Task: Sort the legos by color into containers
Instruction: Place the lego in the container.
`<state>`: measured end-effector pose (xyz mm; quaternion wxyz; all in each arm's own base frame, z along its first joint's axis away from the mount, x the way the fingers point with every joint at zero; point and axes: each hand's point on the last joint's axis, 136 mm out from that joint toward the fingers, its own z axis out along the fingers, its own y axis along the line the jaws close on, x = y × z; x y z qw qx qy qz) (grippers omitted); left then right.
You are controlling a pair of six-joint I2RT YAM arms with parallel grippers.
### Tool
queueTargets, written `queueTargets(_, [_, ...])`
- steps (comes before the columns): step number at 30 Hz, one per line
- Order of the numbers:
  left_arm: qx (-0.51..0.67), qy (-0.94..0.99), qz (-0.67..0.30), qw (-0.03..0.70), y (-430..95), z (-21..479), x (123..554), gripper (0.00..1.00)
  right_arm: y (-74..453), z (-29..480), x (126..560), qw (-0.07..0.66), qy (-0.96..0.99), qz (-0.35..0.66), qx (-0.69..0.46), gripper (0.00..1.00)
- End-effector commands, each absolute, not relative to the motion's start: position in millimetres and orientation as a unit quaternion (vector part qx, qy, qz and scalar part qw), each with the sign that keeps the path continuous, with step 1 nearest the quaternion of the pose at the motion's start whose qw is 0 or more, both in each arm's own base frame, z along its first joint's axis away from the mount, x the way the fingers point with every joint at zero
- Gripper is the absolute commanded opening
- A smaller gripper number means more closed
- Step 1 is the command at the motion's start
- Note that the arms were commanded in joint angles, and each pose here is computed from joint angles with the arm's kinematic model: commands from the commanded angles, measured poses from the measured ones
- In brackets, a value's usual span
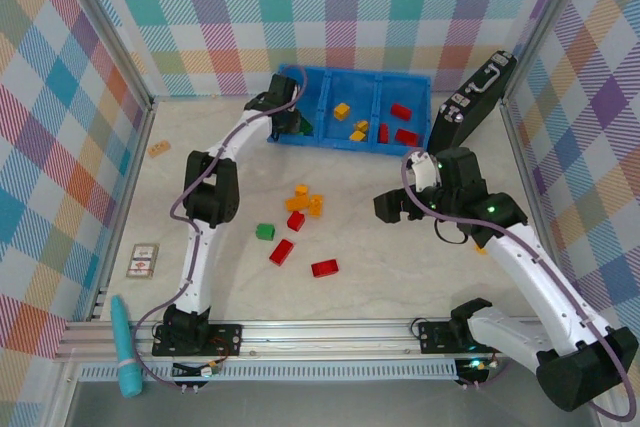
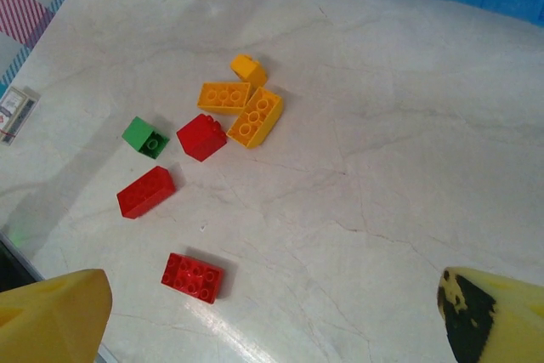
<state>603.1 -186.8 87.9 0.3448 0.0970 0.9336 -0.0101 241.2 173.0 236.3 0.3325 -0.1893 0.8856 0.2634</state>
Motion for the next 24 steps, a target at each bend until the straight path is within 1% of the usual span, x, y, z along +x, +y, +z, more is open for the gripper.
queueTargets(1, [0.086, 0.933, -0.019, 0.349, -188.3, 80.0, 610.9, 0.37, 171.6, 255.6, 237.0, 0.343, 0.882, 0.263, -0.189, 0.98])
queueTargets(3, [0.082, 0.933, -0.02, 0.35, -187.2, 79.4, 612.1, 0.41, 170.2, 258.1, 235.6, 0.345, 0.882, 0.261, -0.187, 0.98])
queueTargets(6, [0.081, 0.929, -0.033, 0.36, -191.9, 91.5, 611.8, 0.46, 168.8, 256.8, 233.9, 0.344, 0.884, 0.259, -0.183, 0.98])
queueTargets(9, [0.08, 0.917, -0.06, 0.386, -200.0, 120.1, 613.7, 0.52, 169.2, 253.3, 234.9, 0.342, 0.885, 0.259, -0.181, 0.98])
queueTargets(12, [0.081, 0.906, -0.059, 0.411, -200.0, 154.8, 613.3, 0.58, 172.7, 252.4, 236.0, 0.341, 0.884, 0.264, -0.184, 0.98])
queueTargets(15, [0.088, 0.898, -0.046, 0.429, -194.4, 186.0, 607.0, 0.59, 174.4, 253.0, 236.8, 0.346, 0.88, 0.265, -0.187, 0.98])
queueTargets(20, [0.099, 0.894, -0.024, 0.436, -180.8, 228.8, 575.1, 0.59, 175.4, 241.6, 238.8, 0.346, 0.879, 0.26, -0.198, 0.98])
queueTargets(24, [0.088, 0.899, -0.007, 0.428, -163.9, 248.4, 526.2, 0.61, 181.7, 235.2, 242.5, 0.342, 0.876, 0.267, -0.21, 0.99])
